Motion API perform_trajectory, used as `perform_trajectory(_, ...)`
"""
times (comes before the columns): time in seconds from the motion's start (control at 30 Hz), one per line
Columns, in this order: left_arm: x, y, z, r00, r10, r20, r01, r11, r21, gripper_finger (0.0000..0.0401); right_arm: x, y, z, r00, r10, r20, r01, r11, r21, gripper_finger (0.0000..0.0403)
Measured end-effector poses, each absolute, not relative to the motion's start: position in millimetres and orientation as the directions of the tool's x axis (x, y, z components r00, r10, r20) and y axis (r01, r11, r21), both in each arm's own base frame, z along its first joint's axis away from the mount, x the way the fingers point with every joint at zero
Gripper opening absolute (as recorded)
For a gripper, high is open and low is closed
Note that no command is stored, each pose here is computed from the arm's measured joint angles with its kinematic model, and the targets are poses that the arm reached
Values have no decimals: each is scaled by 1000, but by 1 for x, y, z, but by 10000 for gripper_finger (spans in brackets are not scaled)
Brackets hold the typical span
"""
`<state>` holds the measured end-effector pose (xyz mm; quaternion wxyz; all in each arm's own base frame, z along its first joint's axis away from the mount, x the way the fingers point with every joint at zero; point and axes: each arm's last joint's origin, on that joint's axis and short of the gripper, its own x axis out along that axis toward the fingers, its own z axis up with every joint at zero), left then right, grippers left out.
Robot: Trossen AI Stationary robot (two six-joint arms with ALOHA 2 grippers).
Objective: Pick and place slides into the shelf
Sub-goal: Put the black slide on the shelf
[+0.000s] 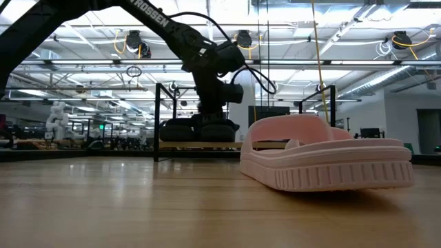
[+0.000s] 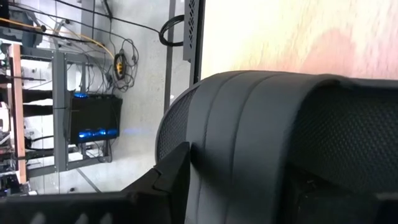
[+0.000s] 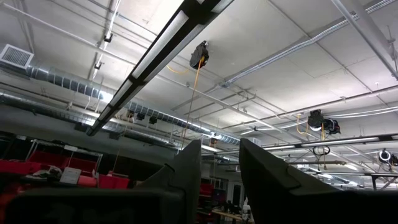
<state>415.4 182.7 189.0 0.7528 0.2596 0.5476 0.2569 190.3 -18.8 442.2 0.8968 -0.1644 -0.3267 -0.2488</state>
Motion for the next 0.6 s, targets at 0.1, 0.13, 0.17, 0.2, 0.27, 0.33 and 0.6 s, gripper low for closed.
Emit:
perform_trajectory(0.1,415,183,189,269,670,-692,-102,734,671,150,190,-19,442,662,-339,668,554,822,-132,98)
perform_trajectory(0.13,415,183,189,269,670,-692,-102,734,671,150,190,-19,442,662,-339,668,554,822,-132,98)
perform_trajectory(0.17,415,183,189,269,670,-692,-102,734,671,150,190,-19,442,663,-339,668,554,822,-132,98)
perform_trajectory(0.2,415,183,189,269,670,-692,-102,734,671,150,190,-19,442,663,-339,668,554,822,-132,98)
perform_trajectory(0.27,416,182,189,270,670,-692,-101,734,671,150,190,-19,442,662,-339,668,556,820,-135,98)
perform_trajectory(0.33,415,181,191,273,670,-690,-104,734,671,150,190,-19,442,662,-339,669,561,816,-142,98)
perform_trajectory(0.6,415,181,196,283,670,-686,-126,735,666,150,190,-19,442,662,-339,669,561,815,-143,98)
